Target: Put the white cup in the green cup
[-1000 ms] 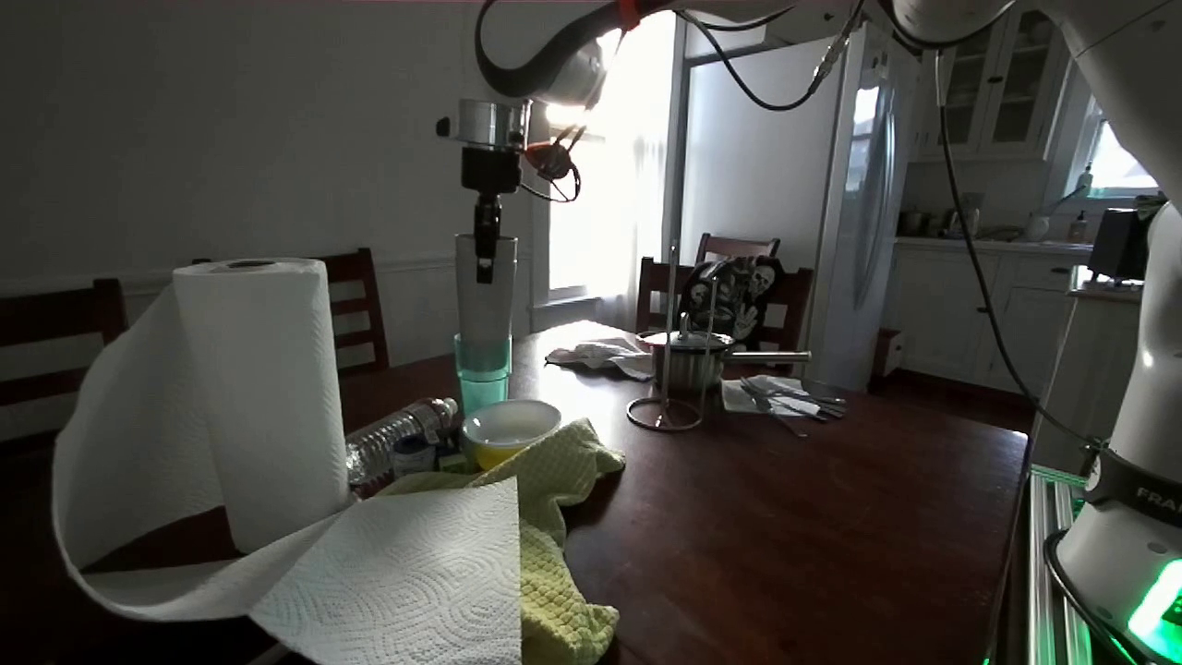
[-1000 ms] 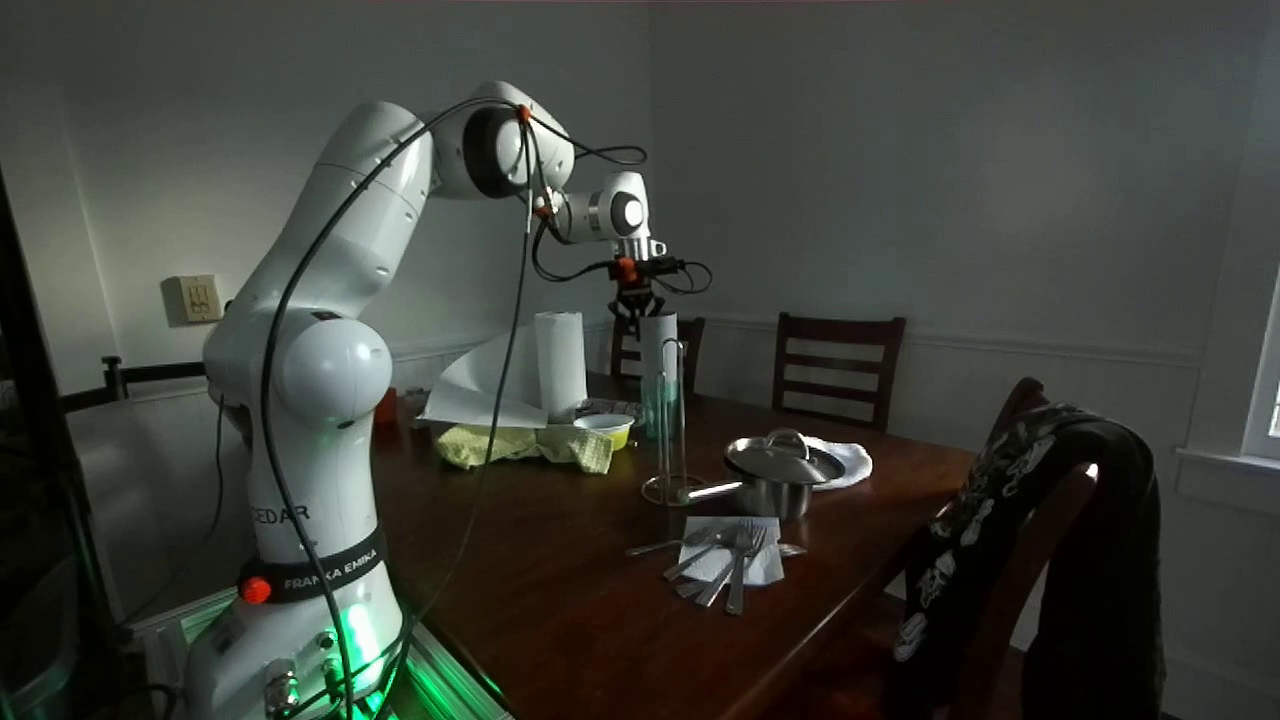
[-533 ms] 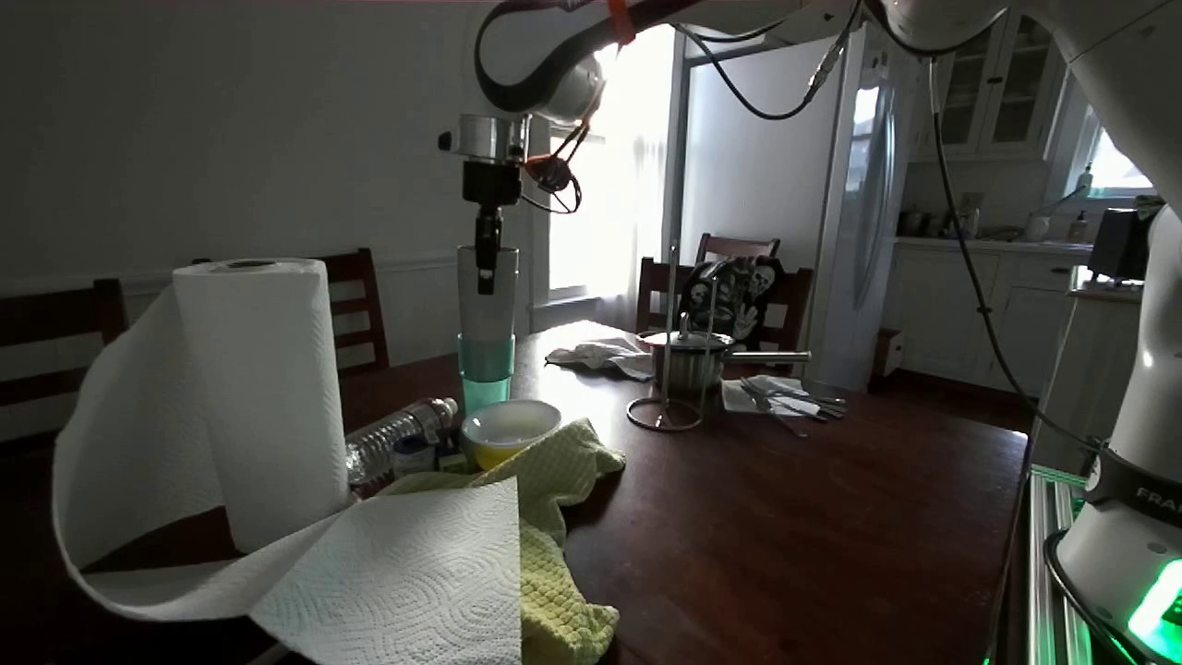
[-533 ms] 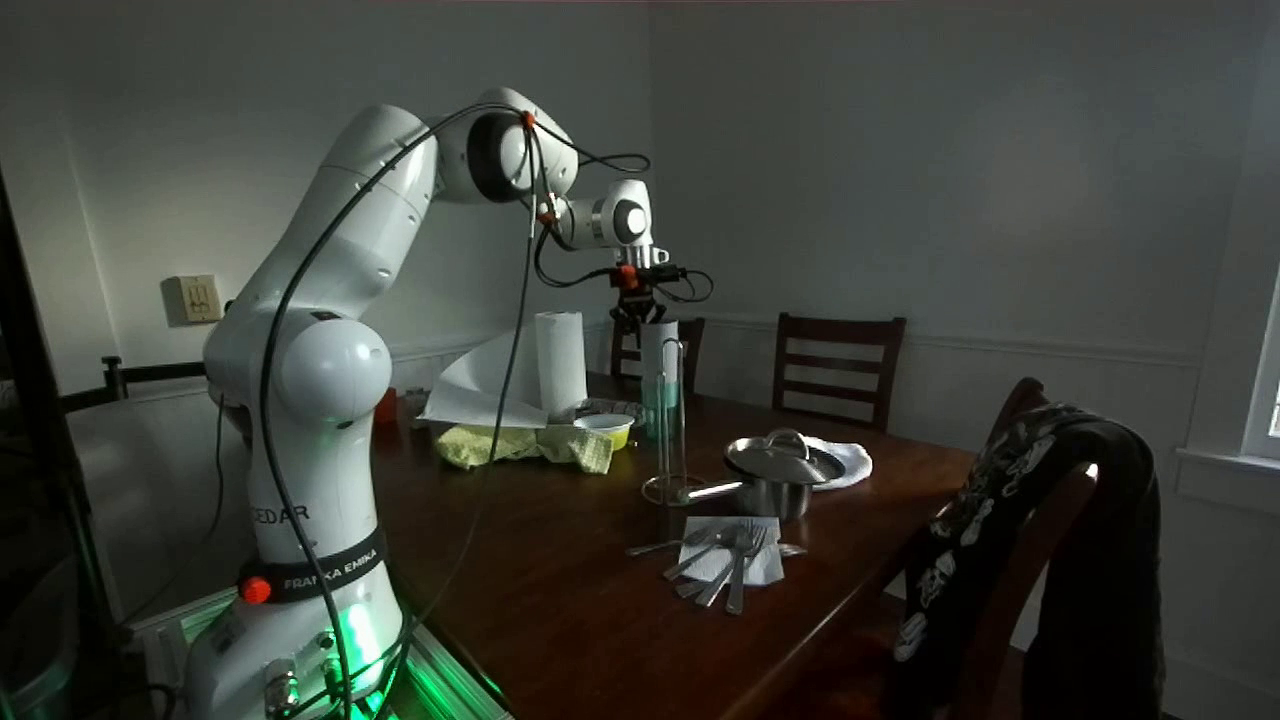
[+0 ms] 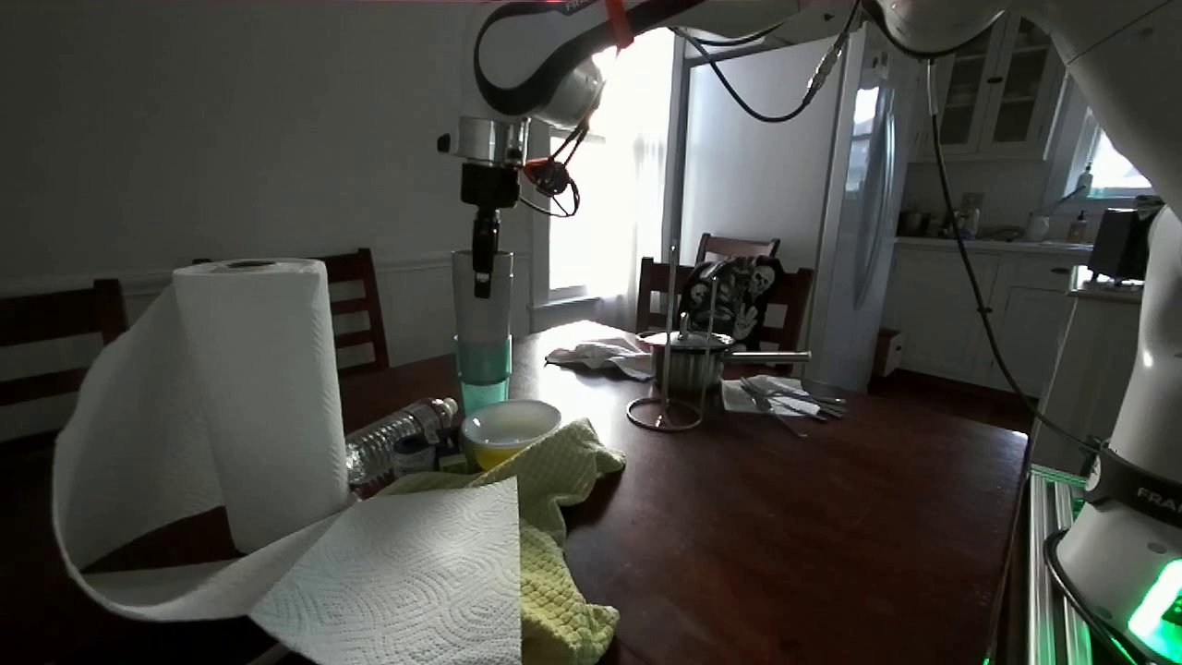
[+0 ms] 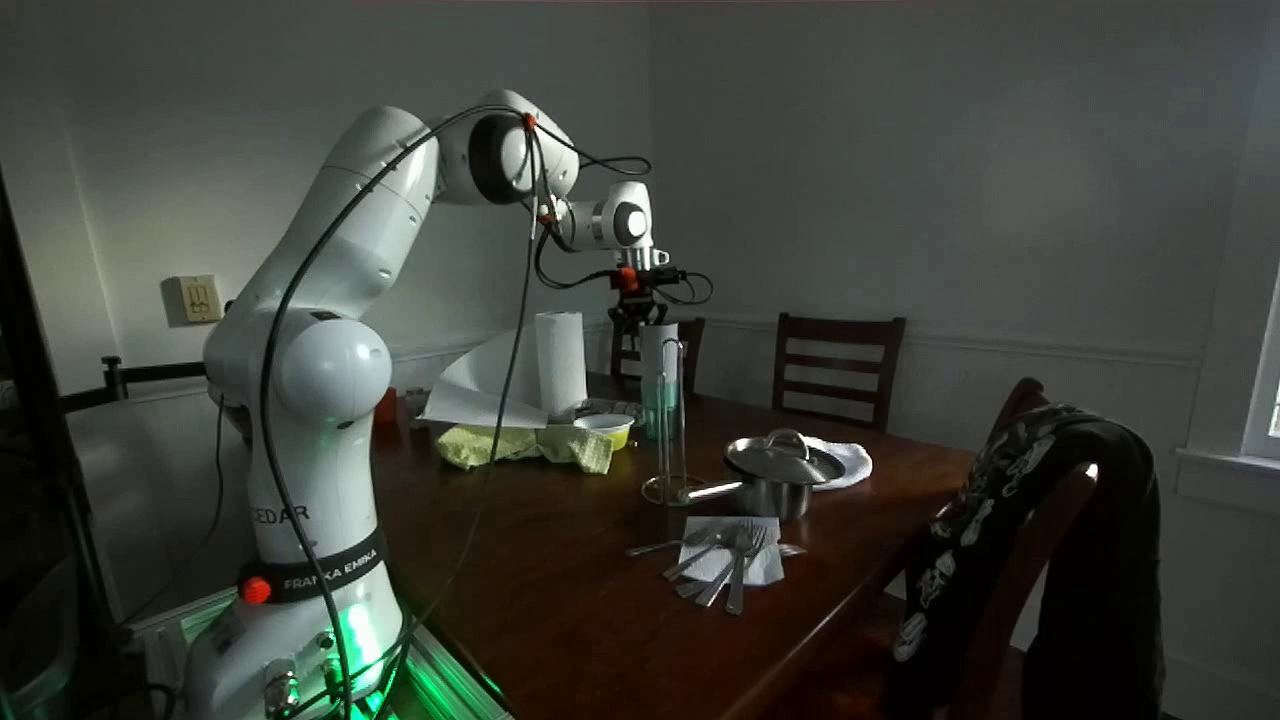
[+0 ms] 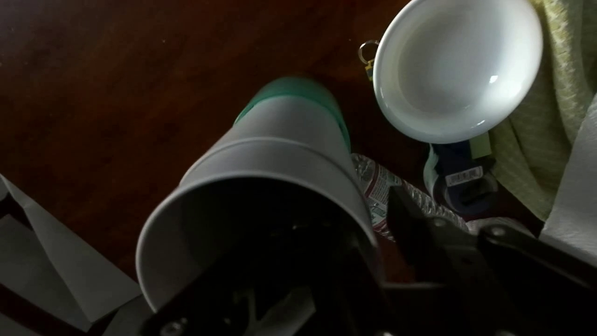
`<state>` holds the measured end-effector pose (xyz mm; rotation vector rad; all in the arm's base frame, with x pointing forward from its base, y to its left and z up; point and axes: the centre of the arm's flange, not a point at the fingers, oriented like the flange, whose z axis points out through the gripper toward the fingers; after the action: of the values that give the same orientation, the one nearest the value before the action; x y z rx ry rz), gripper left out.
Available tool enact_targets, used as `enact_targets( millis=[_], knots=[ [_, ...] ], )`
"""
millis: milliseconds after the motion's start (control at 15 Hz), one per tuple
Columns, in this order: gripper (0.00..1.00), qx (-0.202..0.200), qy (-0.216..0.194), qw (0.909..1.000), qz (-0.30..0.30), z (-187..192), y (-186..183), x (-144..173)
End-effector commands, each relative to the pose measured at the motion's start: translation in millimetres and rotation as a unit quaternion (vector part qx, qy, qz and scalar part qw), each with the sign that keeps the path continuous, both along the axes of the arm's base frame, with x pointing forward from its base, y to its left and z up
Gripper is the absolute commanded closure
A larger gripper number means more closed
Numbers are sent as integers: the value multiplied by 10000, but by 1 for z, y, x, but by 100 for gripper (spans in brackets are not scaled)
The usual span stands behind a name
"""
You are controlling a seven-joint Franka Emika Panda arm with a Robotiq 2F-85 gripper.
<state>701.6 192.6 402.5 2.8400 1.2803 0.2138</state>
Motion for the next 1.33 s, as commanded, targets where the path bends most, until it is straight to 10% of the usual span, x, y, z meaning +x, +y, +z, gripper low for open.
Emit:
enact_targets(
  millis=[0, 333, 1267],
  knots=[
    [35, 129, -26, 9999, -27, 3, -1, 1],
    [1, 2, -65, 10000, -48, 29, 6, -8],
    [0, -76, -644, 9905, -1213, 161, -61, -76]
  ],
)
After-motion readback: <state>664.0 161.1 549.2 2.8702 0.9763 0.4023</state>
